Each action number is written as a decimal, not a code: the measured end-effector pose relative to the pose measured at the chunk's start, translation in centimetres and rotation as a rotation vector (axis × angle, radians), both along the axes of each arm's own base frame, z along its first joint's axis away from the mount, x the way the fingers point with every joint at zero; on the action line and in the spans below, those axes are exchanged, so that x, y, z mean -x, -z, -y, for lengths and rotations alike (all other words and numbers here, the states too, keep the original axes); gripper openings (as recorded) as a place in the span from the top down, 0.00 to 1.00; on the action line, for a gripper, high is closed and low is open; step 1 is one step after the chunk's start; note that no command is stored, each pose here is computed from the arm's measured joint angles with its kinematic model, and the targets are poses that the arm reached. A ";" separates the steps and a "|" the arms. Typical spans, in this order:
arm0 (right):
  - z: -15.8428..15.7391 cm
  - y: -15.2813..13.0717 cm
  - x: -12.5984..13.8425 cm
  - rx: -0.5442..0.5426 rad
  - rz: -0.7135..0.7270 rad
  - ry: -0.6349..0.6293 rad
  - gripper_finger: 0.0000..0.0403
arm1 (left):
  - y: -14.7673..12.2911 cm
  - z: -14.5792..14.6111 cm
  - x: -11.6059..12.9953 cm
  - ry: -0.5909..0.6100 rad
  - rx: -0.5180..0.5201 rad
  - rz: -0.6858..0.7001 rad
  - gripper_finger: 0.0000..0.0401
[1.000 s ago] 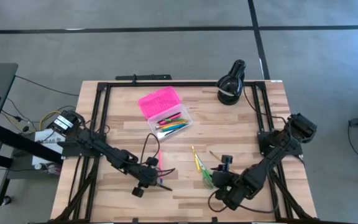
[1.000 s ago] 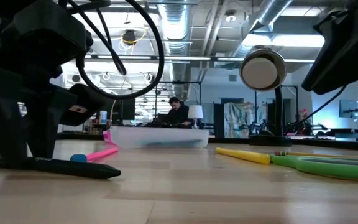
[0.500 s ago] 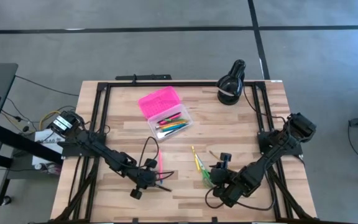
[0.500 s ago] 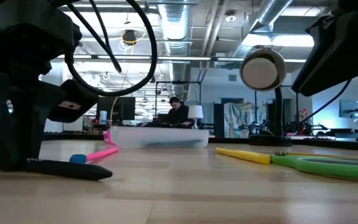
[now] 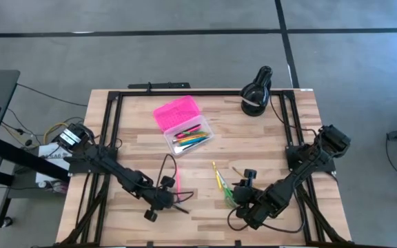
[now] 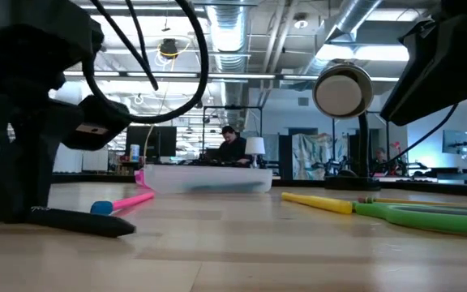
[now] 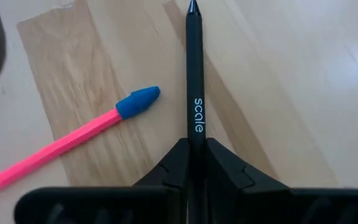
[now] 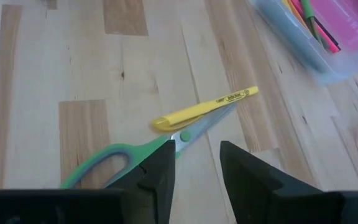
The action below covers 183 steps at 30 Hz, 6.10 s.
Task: Pick & place school supplies into a supply box
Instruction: Put the black pen into the black supply box, then put the yellow pencil into the black supply box
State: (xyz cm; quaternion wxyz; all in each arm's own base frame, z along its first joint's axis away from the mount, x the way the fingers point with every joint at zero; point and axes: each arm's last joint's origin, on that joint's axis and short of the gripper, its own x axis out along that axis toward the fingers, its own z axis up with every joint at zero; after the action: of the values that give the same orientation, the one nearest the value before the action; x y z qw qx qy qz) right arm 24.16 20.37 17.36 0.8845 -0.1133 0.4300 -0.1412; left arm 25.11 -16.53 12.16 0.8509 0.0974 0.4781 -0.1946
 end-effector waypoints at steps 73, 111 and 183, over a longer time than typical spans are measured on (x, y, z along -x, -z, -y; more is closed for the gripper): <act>0.1 0.3 0.9 -0.139 -0.038 0.159 0.70 | -7.9 -13.6 -8.0 -0.496 -0.437 0.071 0.65; 8.3 3.3 -0.6 -0.377 -0.410 0.607 0.70 | -4.1 4.1 3.6 -0.231 -0.646 0.392 0.66; 7.5 2.2 -1.7 -0.330 -0.467 0.330 1.00 | -4.0 4.2 3.6 -0.241 -0.596 0.366 0.66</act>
State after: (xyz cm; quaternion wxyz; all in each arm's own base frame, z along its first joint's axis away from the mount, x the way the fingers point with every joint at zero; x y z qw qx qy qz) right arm 25.84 12.88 15.20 0.7336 0.0737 0.6507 -0.1813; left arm 21.53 -20.72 16.18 0.8734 0.3172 0.3618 0.0755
